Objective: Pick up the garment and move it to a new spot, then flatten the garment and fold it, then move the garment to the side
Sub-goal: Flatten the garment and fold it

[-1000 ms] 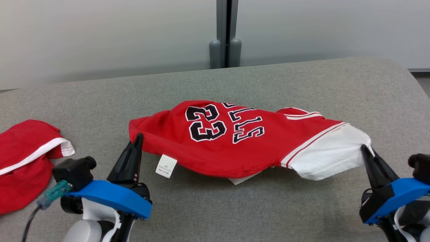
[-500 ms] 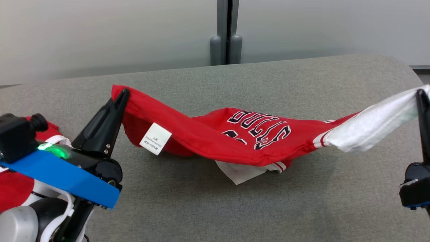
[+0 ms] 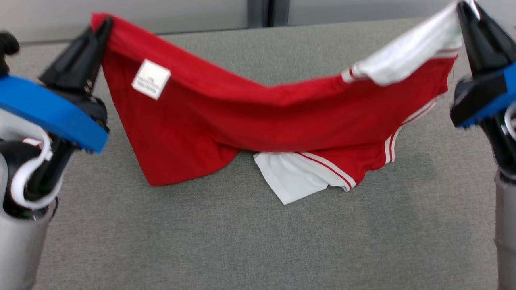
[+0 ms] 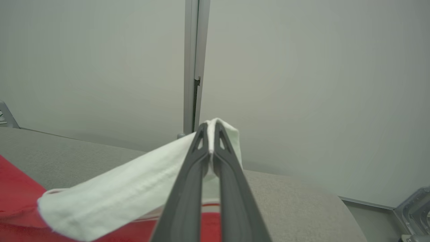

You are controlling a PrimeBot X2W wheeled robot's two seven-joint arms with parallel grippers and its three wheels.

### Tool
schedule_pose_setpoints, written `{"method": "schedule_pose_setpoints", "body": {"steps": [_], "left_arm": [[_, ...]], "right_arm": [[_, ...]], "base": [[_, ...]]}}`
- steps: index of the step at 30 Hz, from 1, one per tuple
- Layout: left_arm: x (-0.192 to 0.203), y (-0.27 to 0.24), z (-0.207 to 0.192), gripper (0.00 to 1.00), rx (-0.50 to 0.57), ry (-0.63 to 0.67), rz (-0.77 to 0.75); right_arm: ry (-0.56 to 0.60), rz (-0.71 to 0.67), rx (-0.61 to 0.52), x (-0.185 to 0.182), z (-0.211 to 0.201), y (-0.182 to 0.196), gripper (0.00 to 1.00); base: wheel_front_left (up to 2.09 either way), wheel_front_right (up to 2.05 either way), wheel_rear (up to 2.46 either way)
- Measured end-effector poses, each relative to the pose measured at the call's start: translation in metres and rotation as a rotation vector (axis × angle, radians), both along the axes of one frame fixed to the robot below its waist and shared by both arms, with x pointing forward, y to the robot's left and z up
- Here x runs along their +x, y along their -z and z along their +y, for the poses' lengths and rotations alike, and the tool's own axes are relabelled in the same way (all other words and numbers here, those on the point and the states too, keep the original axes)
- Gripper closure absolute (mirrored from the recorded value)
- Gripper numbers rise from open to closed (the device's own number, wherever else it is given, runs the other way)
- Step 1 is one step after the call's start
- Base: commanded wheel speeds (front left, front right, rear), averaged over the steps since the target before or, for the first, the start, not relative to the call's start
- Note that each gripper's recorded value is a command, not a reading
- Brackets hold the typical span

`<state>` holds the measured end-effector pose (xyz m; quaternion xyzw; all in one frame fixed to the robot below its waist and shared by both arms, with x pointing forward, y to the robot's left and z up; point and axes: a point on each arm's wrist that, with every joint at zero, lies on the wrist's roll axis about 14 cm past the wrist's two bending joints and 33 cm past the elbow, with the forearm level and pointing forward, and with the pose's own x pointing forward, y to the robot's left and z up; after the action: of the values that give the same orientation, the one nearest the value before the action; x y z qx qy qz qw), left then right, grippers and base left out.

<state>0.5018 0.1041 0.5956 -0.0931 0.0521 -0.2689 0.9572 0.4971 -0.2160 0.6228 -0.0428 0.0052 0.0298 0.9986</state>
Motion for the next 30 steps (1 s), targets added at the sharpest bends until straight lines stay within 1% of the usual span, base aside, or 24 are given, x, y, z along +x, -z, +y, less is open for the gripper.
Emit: {"method": "schedule_pose_setpoints", "body": {"steps": [4, 5, 7, 9, 11, 14, 17, 19, 20, 23, 25, 26, 28, 30], "left_arm": [[0.056, 0.009, 0.009, 1.00, 0.055, -0.049, -0.037], [0.069, 0.008, 0.013, 1.00, 0.061, -0.065, -0.058], [0.095, 0.002, 0.018, 1.00, 0.074, -0.094, -0.102], [0.116, -0.011, 0.017, 1.00, 0.060, -0.113, -0.168], [0.131, -0.036, 0.013, 1.00, 0.023, -0.127, -0.265], [0.143, -0.068, 0.014, 1.00, -0.023, -0.153, -0.372], [0.146, -0.093, 0.015, 1.00, -0.016, -0.165, -0.443], [0.146, -0.103, 0.014, 1.00, -0.029, -0.165, -0.479], [0.147, -0.103, 0.014, 1.00, -0.031, -0.165, -0.485], [0.150, -0.089, 0.013, 1.00, -0.016, -0.166, -0.475], [0.152, -0.063, 0.012, 1.00, -0.008, -0.167, -0.427], [0.152, -0.045, 0.010, 1.00, -0.001, -0.164, -0.393], [0.148, -0.005, 0.007, 1.00, 0.010, -0.157, -0.315], [0.138, 0.036, 0.004, 1.00, 0.026, -0.151, -0.233]], "right_arm": [[-0.060, -0.034, 0.026, 0.061, 0.017, -0.005, 1.00], [-0.069, -0.054, 0.006, 0.074, 0.020, -0.010, 1.00], [-0.071, -0.135, -0.004, 0.097, 0.023, -0.033, 1.00], [-0.061, -0.233, -0.038, 0.112, 0.020, -0.061, 1.00], [-0.053, -0.359, -0.064, 0.120, 0.017, -0.094, 1.00], [-0.049, -0.519, -0.091, 0.122, 0.016, -0.140, 1.00], [-0.048, -0.671, -0.092, 0.114, 0.014, -0.181, 1.00], [-0.049, -0.730, -0.113, 0.111, 0.012, -0.196, 1.00], [-0.050, -0.739, -0.122, 0.111, 0.012, -0.198, 1.00], [-0.053, -0.723, -0.128, 0.116, 0.010, -0.188, 1.00], [-0.048, -0.658, -0.128, 0.123, 0.005, -0.161, 1.00], [-0.047, -0.603, -0.124, 0.127, 0.002, -0.138, 1.00], [-0.052, -0.463, -0.111, 0.131, 0.001, -0.079, 1.00], [-0.062, -0.336, -0.090, 0.127, 0.002, -0.026, 1.00]], "base": [[0.00, 0.00, 0.00], [0.00, 0.00, 0.00], [0.00, 0.00, 0.00], [0.00, 0.00, 0.00], [0.00, 0.00, 0.00], [0.00, 0.00, 0.00], [0.00, 0.00, 0.00], [0.00, 0.00, 0.00], [0.00, 0.00, 0.00], [0.00, 0.00, 0.00], [0.00, 0.00, 0.00], [0.00, 0.00, 0.00], [0.00, 0.00, 0.00], [0.00, 0.00, 0.00]]}}
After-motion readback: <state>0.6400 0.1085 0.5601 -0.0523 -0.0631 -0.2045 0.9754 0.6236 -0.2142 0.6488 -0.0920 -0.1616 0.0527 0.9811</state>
